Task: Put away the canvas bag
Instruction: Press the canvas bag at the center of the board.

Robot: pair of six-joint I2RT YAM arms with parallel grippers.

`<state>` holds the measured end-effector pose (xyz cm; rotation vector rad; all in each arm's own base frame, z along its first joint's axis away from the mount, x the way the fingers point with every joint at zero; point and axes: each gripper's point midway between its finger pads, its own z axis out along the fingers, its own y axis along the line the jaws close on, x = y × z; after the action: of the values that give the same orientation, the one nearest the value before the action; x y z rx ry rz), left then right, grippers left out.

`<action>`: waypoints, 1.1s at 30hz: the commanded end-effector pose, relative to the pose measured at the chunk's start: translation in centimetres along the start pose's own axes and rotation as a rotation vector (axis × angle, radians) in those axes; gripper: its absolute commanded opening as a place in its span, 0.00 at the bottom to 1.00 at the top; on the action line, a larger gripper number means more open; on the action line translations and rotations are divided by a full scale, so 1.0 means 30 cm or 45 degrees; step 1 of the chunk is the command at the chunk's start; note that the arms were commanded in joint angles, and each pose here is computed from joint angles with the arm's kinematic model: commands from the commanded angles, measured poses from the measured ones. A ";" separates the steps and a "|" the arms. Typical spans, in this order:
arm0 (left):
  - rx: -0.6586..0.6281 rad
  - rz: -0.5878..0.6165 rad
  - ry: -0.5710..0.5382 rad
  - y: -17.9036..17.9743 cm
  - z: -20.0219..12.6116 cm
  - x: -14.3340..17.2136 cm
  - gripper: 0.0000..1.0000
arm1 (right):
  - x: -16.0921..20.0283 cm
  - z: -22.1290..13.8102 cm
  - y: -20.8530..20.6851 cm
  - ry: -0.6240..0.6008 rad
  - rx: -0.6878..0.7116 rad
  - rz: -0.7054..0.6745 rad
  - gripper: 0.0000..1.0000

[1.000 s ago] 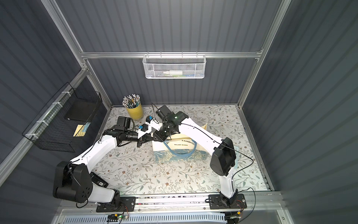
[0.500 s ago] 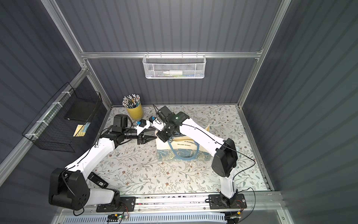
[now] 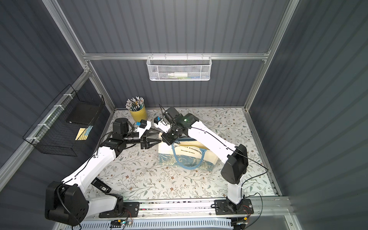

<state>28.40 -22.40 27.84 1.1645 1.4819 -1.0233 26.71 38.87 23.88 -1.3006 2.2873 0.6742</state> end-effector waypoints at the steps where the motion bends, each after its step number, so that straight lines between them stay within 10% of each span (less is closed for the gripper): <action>1: 0.052 -0.046 -0.005 -0.029 0.010 0.006 0.60 | -0.106 -0.106 0.071 -0.176 -0.084 -0.023 0.00; 33: 0.084 -0.095 0.123 -0.088 0.030 0.134 0.19 | -0.310 -0.567 -0.037 -0.705 -0.098 0.089 0.00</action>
<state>27.39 -23.22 27.09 1.2320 1.4548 -1.0020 27.85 34.91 34.31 -1.0366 2.1653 0.9552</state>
